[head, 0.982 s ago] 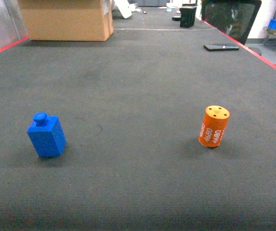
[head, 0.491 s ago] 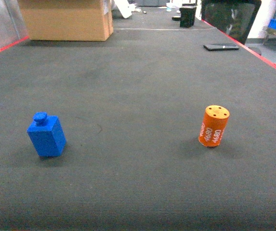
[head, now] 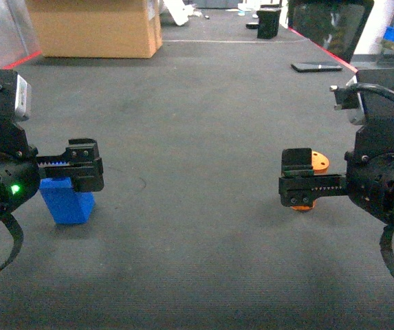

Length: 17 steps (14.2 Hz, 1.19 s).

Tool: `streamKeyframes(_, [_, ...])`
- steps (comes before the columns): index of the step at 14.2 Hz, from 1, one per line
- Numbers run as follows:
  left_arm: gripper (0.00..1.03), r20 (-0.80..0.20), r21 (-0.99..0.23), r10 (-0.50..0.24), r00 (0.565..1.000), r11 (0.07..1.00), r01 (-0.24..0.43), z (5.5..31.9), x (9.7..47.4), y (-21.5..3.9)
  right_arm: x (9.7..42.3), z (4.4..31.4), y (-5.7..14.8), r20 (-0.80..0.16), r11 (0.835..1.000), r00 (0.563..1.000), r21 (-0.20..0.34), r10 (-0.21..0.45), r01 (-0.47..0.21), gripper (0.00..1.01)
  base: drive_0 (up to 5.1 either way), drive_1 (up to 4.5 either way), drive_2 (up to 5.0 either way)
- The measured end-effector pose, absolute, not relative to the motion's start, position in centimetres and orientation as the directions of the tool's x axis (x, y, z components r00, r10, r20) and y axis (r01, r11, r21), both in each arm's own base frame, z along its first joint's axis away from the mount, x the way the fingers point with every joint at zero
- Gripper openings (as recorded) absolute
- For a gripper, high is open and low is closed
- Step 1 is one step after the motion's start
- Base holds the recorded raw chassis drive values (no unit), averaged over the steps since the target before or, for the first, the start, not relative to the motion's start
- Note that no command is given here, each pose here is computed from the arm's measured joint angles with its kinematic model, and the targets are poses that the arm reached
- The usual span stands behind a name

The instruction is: Sort blue parts and orange caps into right shelf containers

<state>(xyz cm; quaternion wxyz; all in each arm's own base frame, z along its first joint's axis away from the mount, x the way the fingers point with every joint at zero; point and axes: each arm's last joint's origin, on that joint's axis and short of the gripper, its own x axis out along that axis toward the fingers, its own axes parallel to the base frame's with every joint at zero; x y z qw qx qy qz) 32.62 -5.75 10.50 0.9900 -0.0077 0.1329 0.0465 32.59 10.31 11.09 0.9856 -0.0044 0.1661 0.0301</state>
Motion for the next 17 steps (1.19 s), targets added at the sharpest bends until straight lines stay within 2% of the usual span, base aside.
streamKeyframes(1, [0.98,-0.295,-0.008,0.075,0.953,0.997,-0.081,9.2,33.6,-5.9,34.2,10.1,10.8,-0.344,0.998,0.937,0.007,0.054,-0.055,0.98,0.0,0.0,0.0])
streamKeyframes(4, [0.98,-0.338,-0.007,0.075,0.938,0.997,-0.082,7.7,34.2,-5.8,35.2,9.3,10.6,-0.364,0.999,0.93,0.01,0.039,-0.038,0.98,0.0,0.0,0.0])
streamKeyframes(9, [0.98,-0.38,0.001,0.085,0.921,0.996,-0.091,6.2,34.7,-5.5,37.1,7.7,11.0,-0.394,1.0,0.919,0.005,0.024,-0.024,0.98,0.0,0.0,0.0])
streamKeyframes(14, [0.98,-0.4,0.005,0.101,0.911,0.994,-0.109,5.5,35.3,-5.3,38.4,7.2,11.7,-0.409,1.0,0.913,0.024,0.006,0.004,0.97,0.0,0.0,0.0])
streamKeyframes(15, [0.98,-0.4,0.003,0.105,0.91,0.994,-0.114,5.5,35.3,-5.2,38.4,7.3,11.9,-0.408,1.0,0.913,0.023,0.003,0.007,0.89,0.0,0.0,0.0])
streamKeyframes(16, [0.93,-0.401,0.0,0.106,0.91,0.993,-0.116,5.5,35.3,-5.2,38.4,7.3,12.1,-0.404,1.0,0.915,0.021,0.002,0.007,0.79,0.0,0.0,0.0])
streamKeyframes(17, [0.85,-0.406,-0.006,0.106,0.908,0.993,-0.119,5.4,35.3,-5.2,38.4,7.4,12.2,-0.4,1.0,0.916,0.014,-0.005,0.012,0.7,0.0,0.0,0.0])
